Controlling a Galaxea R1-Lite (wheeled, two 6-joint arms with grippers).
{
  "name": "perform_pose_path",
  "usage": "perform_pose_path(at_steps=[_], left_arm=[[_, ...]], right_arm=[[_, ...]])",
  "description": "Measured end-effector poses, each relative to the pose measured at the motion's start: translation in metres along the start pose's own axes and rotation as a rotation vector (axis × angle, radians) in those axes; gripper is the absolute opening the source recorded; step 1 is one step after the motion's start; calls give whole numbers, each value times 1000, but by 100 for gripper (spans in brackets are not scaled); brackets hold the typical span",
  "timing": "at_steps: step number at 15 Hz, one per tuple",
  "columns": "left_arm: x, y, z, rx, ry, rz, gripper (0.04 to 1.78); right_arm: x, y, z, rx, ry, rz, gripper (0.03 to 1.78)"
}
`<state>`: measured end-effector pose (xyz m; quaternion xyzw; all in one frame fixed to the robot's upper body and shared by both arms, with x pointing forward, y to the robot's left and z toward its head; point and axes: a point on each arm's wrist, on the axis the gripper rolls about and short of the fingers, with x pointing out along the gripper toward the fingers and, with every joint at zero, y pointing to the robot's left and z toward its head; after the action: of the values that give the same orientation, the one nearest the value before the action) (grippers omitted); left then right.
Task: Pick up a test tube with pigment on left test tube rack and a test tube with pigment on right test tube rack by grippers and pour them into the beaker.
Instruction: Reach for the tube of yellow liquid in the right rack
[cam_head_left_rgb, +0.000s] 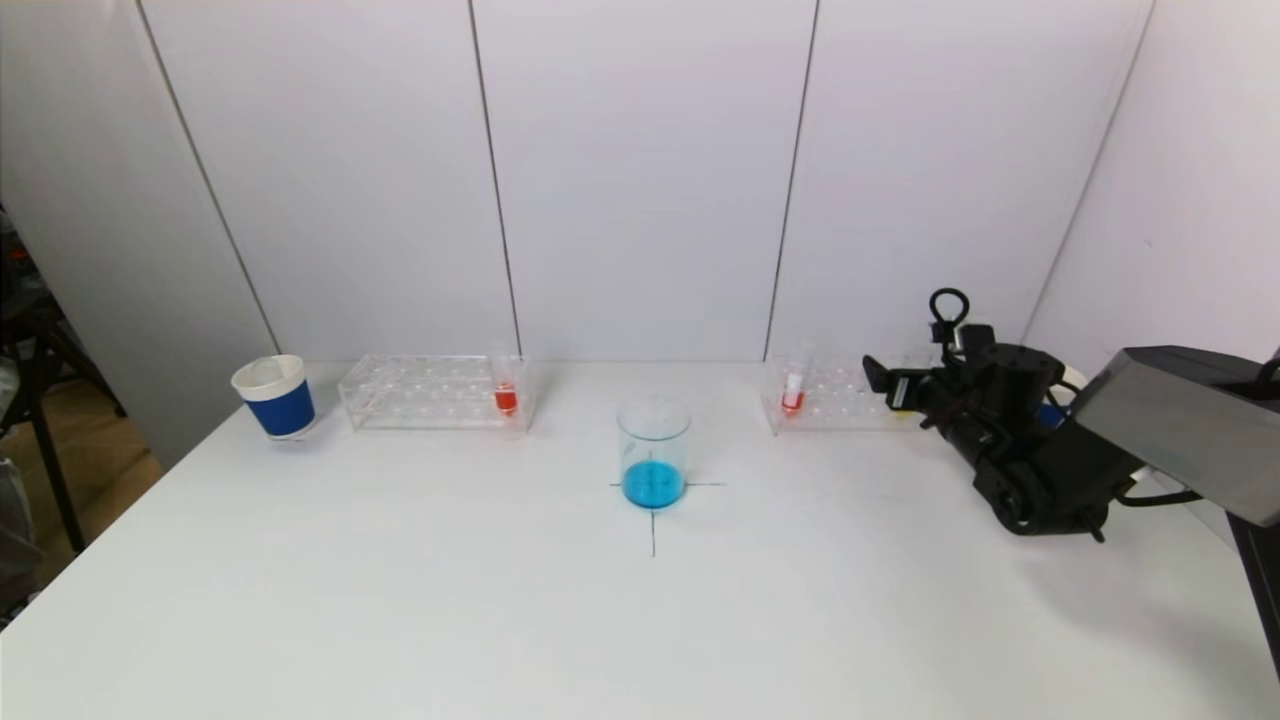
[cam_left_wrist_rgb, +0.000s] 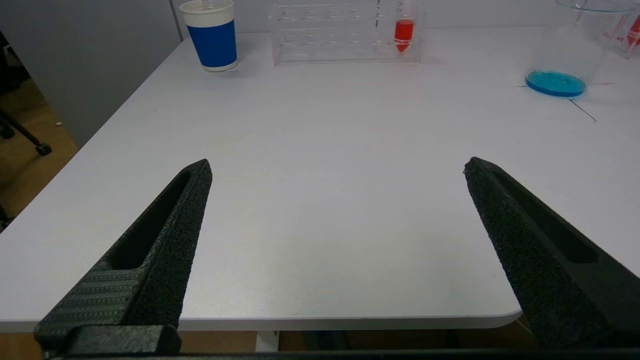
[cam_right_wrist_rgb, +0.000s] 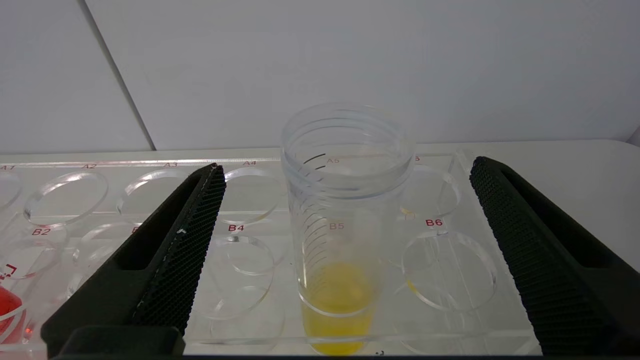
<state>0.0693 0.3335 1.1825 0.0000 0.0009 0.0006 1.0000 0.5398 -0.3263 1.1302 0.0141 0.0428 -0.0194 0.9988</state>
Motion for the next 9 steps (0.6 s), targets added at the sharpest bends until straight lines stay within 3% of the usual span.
perform_pose_path(at_steps=[9], left_arm=[[0, 0, 0, 0, 0, 0, 176]], right_arm=[[1, 0, -1, 0, 0, 1, 177]])
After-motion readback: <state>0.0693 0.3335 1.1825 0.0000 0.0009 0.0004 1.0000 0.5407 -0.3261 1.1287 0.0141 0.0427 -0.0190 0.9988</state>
